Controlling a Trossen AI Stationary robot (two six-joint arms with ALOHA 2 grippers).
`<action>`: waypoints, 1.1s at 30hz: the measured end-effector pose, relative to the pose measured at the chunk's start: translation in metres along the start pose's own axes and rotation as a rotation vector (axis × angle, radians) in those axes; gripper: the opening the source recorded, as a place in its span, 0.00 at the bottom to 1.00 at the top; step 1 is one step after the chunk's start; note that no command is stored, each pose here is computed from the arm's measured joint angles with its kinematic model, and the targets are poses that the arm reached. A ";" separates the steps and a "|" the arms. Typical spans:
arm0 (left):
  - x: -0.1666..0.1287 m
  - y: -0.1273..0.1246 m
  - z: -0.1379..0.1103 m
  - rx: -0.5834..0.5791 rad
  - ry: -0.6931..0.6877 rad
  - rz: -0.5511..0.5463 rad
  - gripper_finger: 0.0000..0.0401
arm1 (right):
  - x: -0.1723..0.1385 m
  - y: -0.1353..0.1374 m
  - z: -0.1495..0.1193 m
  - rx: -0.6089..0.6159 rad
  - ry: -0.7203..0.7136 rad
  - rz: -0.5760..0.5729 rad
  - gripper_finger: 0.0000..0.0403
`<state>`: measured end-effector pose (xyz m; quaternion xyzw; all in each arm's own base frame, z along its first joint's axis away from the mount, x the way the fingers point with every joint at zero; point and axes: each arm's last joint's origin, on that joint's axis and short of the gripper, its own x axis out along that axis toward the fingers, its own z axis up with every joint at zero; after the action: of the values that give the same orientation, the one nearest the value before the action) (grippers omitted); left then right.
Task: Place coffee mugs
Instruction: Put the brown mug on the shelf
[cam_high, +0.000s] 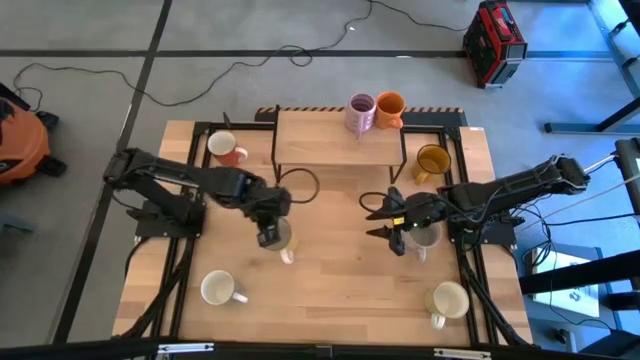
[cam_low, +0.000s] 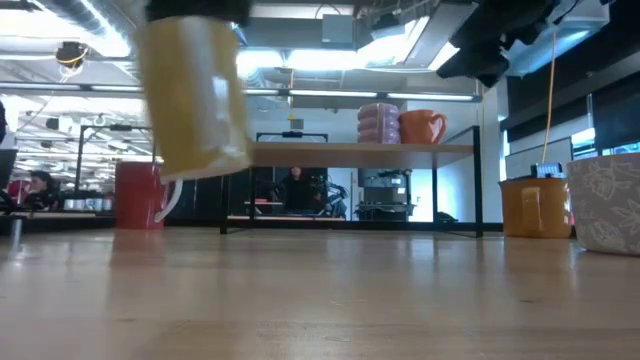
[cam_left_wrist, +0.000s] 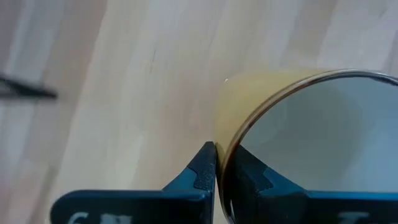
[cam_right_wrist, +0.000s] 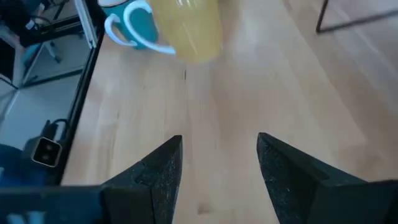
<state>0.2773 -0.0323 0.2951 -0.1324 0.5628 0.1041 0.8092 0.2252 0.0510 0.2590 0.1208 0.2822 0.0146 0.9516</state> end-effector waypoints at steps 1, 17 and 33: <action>-0.002 -0.002 0.009 0.015 -0.015 -0.003 0.04 | 0.002 0.001 0.002 -0.029 -0.018 0.007 0.49; -0.010 -0.007 0.111 0.064 -0.209 0.064 0.04 | 0.056 0.012 0.002 -0.121 -0.084 0.174 0.49; -0.011 0.010 0.125 0.009 -0.253 0.063 0.04 | 0.061 0.012 0.010 -0.209 -0.200 0.121 0.48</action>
<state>0.3804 0.0184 0.3459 -0.0968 0.4608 0.1429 0.8706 0.2825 0.0667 0.2374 0.0386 0.1751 0.0890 0.9798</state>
